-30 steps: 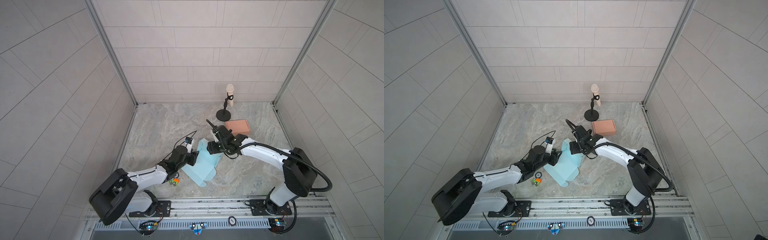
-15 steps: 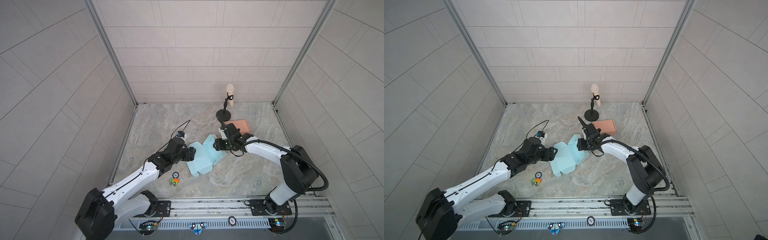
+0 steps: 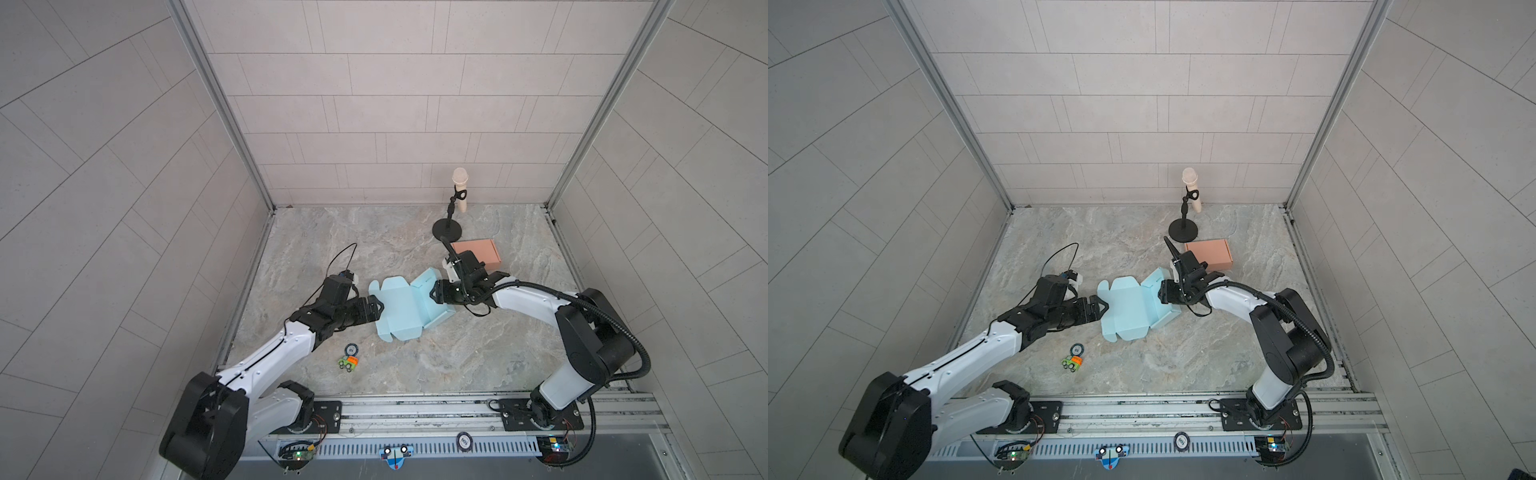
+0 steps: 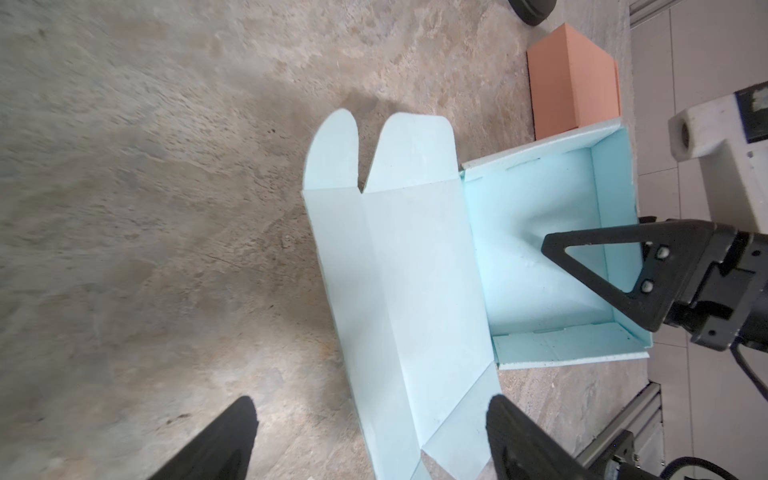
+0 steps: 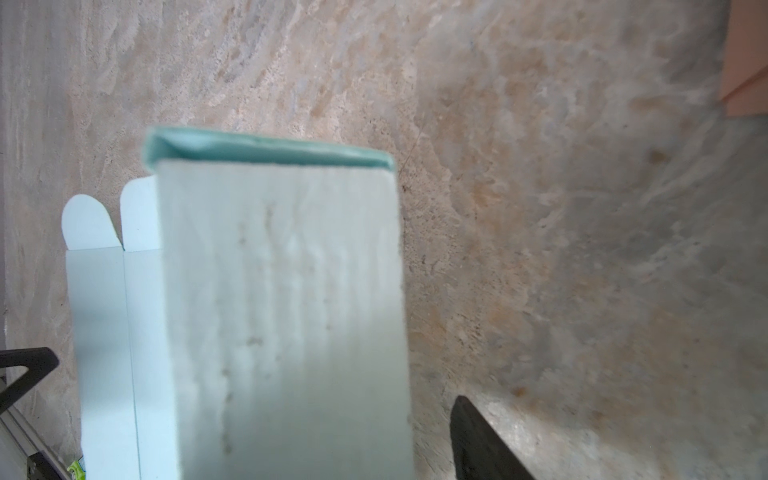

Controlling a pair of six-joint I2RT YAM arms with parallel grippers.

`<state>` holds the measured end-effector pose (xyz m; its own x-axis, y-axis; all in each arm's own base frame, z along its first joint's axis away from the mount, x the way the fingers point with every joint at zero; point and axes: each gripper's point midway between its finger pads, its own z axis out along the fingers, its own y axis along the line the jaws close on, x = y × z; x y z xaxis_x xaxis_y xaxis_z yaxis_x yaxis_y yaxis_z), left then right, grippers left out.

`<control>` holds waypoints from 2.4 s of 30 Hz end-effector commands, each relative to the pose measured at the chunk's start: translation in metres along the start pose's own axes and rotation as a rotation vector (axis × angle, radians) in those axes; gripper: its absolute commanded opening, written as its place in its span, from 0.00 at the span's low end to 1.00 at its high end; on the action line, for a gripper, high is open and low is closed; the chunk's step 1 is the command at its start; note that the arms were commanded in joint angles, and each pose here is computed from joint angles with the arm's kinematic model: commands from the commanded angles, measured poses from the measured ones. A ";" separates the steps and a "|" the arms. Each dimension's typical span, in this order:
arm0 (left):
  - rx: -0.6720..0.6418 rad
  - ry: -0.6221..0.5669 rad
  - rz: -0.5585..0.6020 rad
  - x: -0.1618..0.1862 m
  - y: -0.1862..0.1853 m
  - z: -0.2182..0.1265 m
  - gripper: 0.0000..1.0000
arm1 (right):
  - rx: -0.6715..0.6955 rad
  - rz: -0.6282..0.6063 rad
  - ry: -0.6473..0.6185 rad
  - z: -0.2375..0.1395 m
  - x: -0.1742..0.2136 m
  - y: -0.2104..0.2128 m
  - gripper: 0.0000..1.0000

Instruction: Fold the paper box

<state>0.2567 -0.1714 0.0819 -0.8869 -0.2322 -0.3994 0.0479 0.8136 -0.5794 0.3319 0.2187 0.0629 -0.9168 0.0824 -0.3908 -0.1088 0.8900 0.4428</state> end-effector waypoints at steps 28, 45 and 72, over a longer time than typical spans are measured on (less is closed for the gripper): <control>0.003 -0.054 -0.017 -0.015 -0.009 0.016 0.08 | -0.013 -0.018 -0.093 -0.054 -0.011 0.011 0.99; 0.003 0.069 0.420 -0.022 -0.069 -0.023 0.05 | -0.204 -0.382 -0.382 -0.137 -0.043 0.075 0.99; 0.092 0.242 0.820 -0.013 -0.121 -0.058 0.04 | -0.511 -0.785 -0.307 -0.069 -0.017 0.119 0.71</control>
<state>0.2394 -0.2323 0.1911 -0.6563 0.5141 -0.5522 0.7142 0.6592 -0.2353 0.3070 0.2824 0.1609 -0.4483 -0.2732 -0.8511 -0.8166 0.5125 0.2657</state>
